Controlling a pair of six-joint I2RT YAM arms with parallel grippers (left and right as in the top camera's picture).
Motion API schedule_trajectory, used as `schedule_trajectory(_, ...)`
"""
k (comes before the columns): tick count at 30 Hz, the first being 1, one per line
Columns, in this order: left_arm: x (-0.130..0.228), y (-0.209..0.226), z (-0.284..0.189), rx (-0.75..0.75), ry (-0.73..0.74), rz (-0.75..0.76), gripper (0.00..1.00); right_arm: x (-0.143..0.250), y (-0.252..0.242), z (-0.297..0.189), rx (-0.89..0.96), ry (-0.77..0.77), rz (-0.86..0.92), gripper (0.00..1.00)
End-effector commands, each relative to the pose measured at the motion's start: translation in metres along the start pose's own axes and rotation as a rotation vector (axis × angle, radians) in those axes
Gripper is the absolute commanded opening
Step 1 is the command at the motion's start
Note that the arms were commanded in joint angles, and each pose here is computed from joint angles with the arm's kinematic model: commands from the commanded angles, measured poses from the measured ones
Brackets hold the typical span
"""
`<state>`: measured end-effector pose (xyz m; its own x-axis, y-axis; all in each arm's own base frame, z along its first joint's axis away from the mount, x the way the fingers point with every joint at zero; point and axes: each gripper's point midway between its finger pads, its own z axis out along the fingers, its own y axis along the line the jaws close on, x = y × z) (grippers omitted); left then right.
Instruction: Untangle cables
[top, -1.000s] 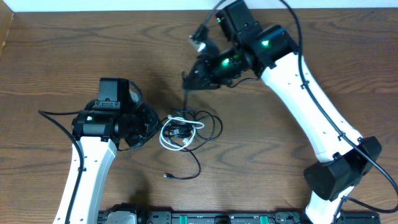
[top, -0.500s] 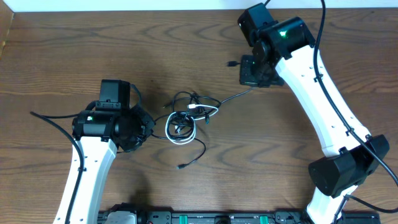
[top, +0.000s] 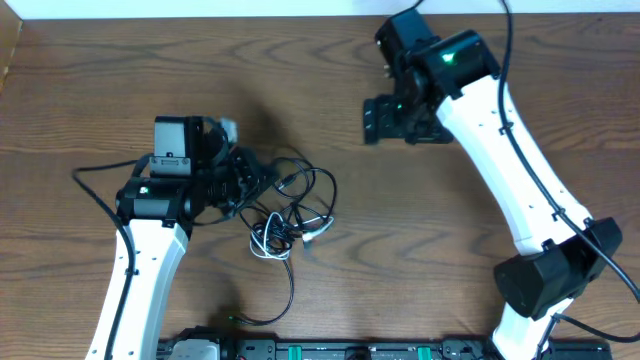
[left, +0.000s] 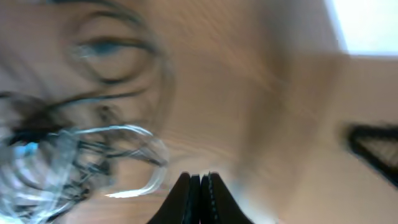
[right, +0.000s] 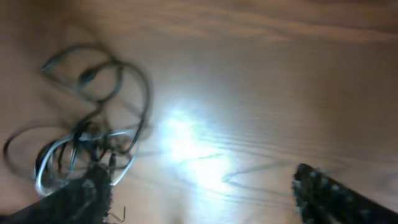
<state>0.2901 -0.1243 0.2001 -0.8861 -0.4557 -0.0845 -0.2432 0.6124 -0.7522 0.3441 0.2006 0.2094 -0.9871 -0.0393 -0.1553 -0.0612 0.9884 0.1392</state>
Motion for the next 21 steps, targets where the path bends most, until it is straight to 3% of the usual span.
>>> schedule_trajectory(1,0.019,-0.044,-0.010,0.231,0.116,0.097,0.07,0.013,0.032,-0.013,-0.099,-0.005,-0.128,0.94)
schedule_trajectory(5,0.007,-0.021,-0.006,0.099,0.036,0.003,0.08,0.019,0.052,-0.008,-0.114,-0.012,-0.180,0.99)
schedule_trajectory(8,0.000,0.038,-0.009,-0.200,-0.064,-0.134,0.08,0.026,0.063,0.003,-0.120,-0.004,-0.207,0.99)
schedule_trajectory(11,0.001,0.094,-0.029,-0.499,-0.169,-0.272,0.17,0.036,0.067,0.017,-0.112,0.023,-0.227,0.99)
schedule_trajectory(12,0.001,0.105,-0.037,-0.562,-0.198,-0.304,0.27,0.038,0.068,0.023,-0.108,0.031,-0.232,0.99)
schedule_trajectory(14,0.000,0.116,-0.045,-0.605,-0.223,-0.341,0.36,0.043,0.068,0.037,-0.106,0.046,-0.238,0.99)
schedule_trajectory(18,-0.003,0.123,-0.052,-0.590,-0.228,-0.410,0.40,0.061,0.087,0.064,-0.212,0.103,-0.323,0.99)
schedule_trajectory(21,-0.006,0.128,-0.057,-0.596,-0.240,-0.438,0.59,0.078,0.105,0.083,-0.310,0.131,-0.427,0.91)
